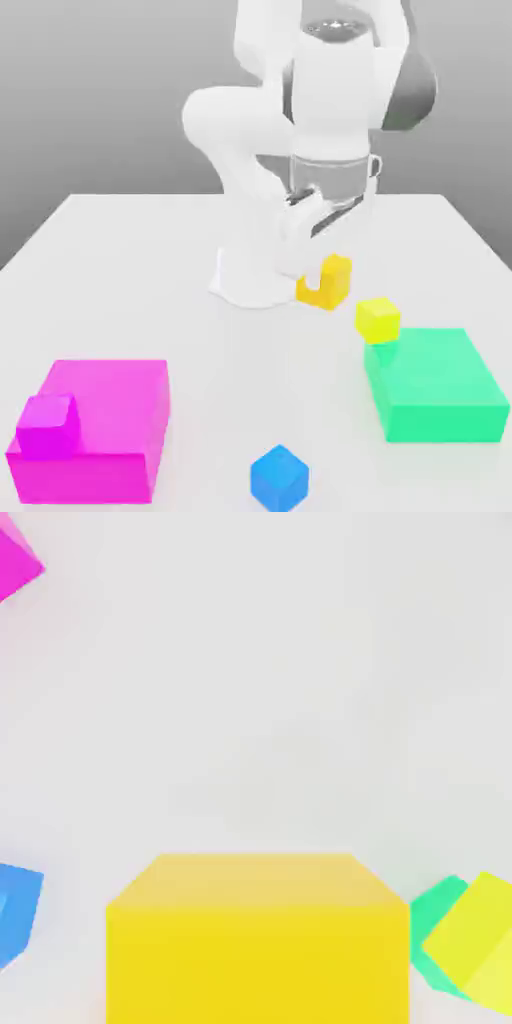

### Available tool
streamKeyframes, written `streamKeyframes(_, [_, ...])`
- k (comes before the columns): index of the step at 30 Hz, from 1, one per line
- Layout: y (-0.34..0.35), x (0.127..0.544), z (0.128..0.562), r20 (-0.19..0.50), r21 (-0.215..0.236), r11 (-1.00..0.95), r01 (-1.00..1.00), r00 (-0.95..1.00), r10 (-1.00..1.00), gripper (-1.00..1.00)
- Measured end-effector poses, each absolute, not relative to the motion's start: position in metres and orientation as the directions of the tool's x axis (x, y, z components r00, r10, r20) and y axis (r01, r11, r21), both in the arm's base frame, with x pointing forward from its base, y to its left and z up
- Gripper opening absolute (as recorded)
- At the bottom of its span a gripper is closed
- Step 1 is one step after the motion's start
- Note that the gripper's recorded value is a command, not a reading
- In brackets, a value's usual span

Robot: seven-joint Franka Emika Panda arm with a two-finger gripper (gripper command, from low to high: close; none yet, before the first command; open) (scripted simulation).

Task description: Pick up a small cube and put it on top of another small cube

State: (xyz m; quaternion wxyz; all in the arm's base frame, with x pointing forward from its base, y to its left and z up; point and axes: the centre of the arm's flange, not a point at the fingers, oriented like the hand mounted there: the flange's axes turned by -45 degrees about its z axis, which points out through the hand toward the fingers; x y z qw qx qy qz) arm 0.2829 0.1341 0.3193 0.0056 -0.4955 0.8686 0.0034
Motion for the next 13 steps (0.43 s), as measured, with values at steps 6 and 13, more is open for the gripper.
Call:
streamKeyframes(6, [0.182, 0.244, 0.295, 0.003, -0.003, 0.445, -0.895, -0.445, -0.895, -1.00])
streamKeyframes(13, [0.183, 0.241, 0.254, 0.002, -0.003, 0.445, -0.896, -0.445, -0.896, 1.00])
